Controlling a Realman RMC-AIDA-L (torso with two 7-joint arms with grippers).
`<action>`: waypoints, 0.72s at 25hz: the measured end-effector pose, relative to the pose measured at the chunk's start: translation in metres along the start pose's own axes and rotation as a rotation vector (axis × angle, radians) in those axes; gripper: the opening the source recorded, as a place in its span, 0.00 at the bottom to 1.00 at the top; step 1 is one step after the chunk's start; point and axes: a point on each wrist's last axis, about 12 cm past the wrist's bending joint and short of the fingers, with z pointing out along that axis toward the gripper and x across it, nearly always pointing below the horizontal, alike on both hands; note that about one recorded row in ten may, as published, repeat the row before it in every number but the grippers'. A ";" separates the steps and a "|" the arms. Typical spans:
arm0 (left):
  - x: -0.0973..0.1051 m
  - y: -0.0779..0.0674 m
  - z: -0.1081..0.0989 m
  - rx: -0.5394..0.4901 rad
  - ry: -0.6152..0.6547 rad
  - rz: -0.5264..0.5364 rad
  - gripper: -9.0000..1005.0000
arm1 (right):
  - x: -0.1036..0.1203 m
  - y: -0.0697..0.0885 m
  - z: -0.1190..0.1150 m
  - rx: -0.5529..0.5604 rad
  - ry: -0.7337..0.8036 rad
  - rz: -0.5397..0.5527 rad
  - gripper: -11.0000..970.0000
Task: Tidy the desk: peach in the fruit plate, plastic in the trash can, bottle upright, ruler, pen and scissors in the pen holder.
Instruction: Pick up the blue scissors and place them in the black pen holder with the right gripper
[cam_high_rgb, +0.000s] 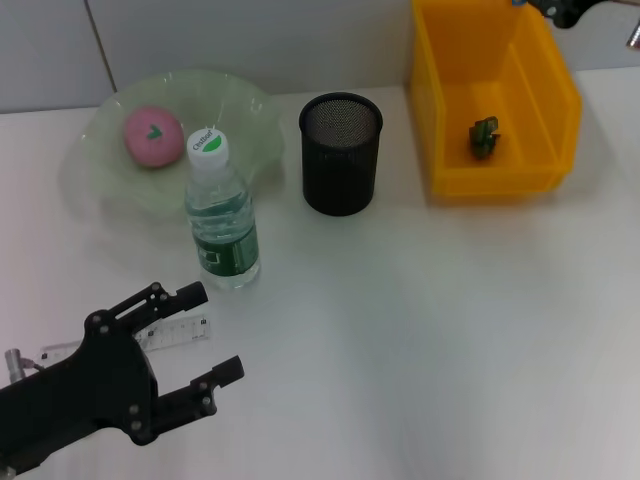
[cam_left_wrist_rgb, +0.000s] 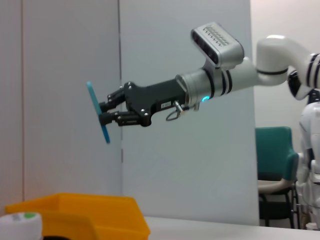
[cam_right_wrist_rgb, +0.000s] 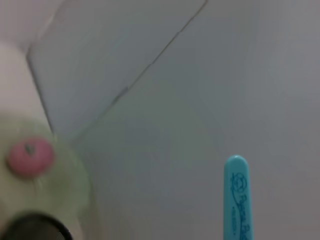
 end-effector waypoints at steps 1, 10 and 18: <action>0.001 0.000 0.000 -0.002 0.001 -0.003 0.79 | -0.004 0.000 0.002 0.005 0.009 -0.055 0.29; 0.004 -0.005 0.000 -0.016 -0.004 -0.025 0.79 | -0.027 0.007 0.020 0.041 0.096 -0.490 0.30; 0.003 -0.003 -0.001 -0.031 -0.018 -0.025 0.79 | -0.033 0.020 0.036 0.019 0.141 -0.706 0.30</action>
